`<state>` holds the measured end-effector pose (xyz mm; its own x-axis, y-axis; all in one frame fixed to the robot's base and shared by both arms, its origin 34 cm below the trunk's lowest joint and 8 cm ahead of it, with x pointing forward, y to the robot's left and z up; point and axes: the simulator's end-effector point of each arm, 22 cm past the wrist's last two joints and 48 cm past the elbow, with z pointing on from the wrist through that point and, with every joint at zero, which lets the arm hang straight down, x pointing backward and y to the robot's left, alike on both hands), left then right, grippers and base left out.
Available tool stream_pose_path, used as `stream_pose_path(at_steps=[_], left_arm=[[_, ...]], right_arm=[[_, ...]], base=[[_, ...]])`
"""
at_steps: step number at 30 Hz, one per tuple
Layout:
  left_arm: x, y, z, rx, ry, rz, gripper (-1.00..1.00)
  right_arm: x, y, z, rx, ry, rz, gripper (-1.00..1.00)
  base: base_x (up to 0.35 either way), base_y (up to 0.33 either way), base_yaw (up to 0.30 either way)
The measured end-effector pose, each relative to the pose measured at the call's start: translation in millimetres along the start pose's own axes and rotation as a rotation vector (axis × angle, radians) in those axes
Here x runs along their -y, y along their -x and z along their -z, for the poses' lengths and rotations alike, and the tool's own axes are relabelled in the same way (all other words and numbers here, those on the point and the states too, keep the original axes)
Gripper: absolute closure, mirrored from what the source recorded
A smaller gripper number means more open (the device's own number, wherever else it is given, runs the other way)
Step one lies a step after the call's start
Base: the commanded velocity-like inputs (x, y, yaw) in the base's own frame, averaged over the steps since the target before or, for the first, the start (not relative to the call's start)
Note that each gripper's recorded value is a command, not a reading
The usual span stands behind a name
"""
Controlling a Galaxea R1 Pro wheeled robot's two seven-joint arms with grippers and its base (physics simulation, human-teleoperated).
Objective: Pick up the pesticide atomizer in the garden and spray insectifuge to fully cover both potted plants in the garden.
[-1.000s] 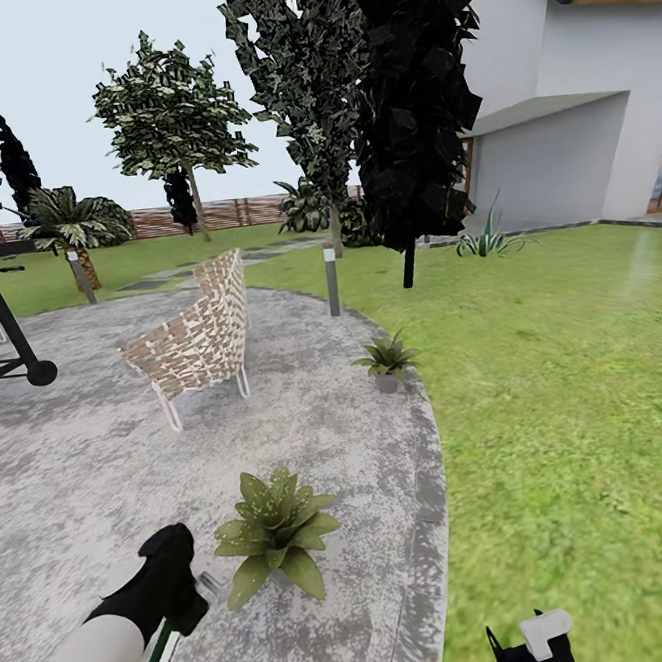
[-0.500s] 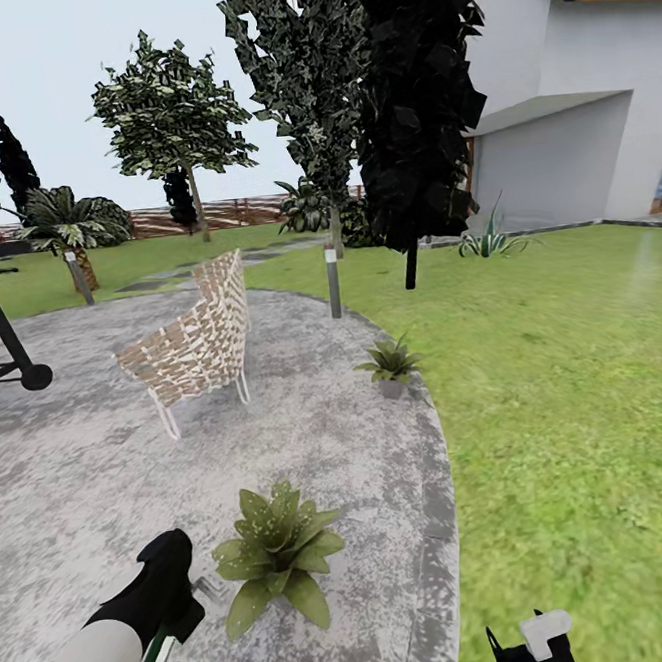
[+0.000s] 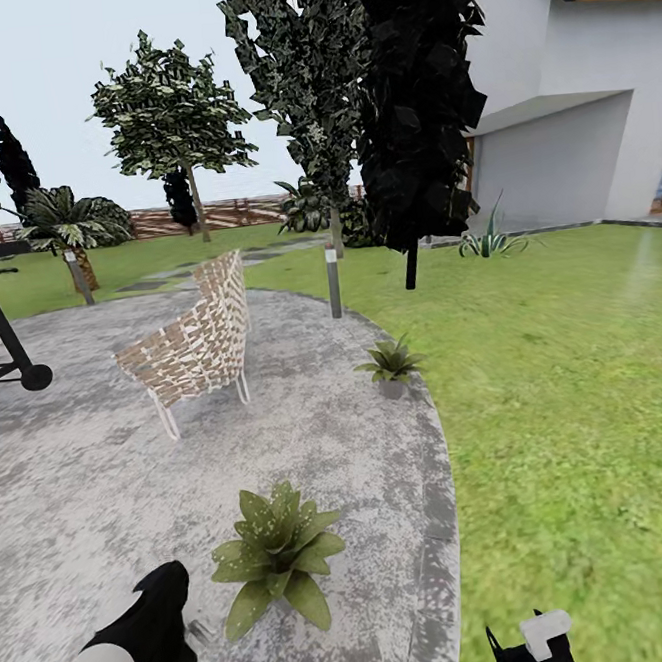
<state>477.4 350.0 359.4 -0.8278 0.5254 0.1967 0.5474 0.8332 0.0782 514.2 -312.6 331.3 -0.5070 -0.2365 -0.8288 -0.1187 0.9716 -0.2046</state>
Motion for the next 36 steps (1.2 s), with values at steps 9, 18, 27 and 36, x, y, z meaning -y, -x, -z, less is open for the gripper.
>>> stream_pose_path(at_steps=[9, 18, 27, 36], left_arm=[[-1.1, 5.8, 4.1, 0.016, 0.009, -0.001, 1.0], [-7.6, 14.0, 11.9, 0.044, 0.026, 0.002, 1.0], [-3.7, -11.2, -6.2, 0.002, -0.015, 0.039, 1.0], [-10.2, 12.4, -0.7, 0.068, 0.06, 0.054, 1.0]], right_arm=[[-0.6, 0.3, 0.0, 0.0, 0.0, -0.001, -1.0], [-0.6, 0.1, 0.0, 0.0, 0.0, -0.001, -1.0], [-0.9, 0.2, 0.0, 0.0, 0.001, -0.001, -1.0], [-2.0, 0.5, -0.1, 0.001, 0.003, -0.002, -1.0]], base=[[0.128, 0.121, 0.0], [0.007, 0.006, 0.0], [0.0, 0.0, 0.0], [0.0, 0.0, 0.0]])
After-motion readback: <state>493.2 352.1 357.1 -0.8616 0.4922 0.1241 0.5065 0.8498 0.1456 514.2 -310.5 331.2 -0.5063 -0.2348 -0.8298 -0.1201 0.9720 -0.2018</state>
